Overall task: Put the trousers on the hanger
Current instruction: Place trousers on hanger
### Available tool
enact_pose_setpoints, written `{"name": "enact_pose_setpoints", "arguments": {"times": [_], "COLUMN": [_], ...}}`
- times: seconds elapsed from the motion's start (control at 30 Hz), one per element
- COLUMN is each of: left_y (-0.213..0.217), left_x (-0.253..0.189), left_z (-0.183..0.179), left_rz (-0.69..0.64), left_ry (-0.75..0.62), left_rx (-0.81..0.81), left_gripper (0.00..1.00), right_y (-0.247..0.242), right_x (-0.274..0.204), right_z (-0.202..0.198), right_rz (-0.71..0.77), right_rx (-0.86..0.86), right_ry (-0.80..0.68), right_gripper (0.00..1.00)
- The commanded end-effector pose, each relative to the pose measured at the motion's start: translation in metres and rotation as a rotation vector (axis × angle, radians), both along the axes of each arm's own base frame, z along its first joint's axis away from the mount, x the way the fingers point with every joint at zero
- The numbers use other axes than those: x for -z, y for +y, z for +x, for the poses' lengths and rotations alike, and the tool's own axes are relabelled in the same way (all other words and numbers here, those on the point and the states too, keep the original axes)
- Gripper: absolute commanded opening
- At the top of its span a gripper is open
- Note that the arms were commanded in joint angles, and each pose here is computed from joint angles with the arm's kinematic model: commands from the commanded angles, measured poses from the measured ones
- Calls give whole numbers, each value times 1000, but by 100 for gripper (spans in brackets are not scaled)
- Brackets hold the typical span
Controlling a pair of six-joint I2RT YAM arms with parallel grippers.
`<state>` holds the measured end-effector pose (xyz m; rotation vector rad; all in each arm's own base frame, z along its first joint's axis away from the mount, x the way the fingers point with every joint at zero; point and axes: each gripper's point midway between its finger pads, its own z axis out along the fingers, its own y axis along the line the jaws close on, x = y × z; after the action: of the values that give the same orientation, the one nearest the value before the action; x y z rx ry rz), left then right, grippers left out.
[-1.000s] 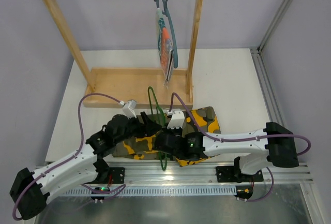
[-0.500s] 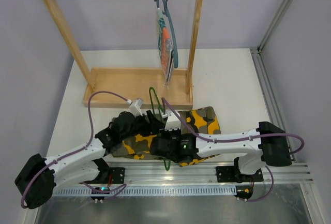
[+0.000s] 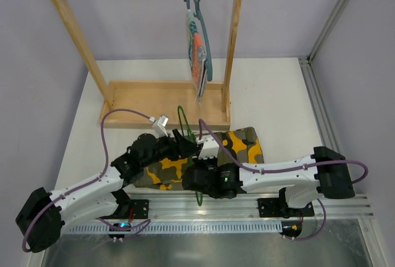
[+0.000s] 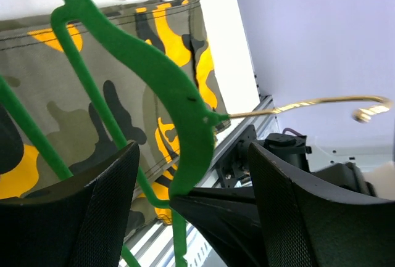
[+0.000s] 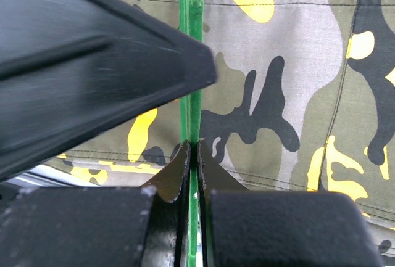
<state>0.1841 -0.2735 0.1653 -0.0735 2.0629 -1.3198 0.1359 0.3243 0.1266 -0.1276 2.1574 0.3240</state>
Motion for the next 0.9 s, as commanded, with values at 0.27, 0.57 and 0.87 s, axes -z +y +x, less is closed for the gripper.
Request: {"name": "enact_pose_setpoints", "arguments": {"times": [0.27,0.57,0.87], "left_y": [-11,-15,-13], "left_x": [7,22,30], "left_z": [1,4,3], "left_rz": [-6,40,66], "left_ry": [0,34,55], "left_rx": [40,49,47], "left_gripper": [66,56,10], "right_y": [14,24,27], "right_x": [-32,-32,-24], "right_z": [8,7,1], "right_rz": [64,17,20], "right_rx": [25,8,1], "right_ry": [-66,-75,-44], "right_gripper": [4,4,8]}}
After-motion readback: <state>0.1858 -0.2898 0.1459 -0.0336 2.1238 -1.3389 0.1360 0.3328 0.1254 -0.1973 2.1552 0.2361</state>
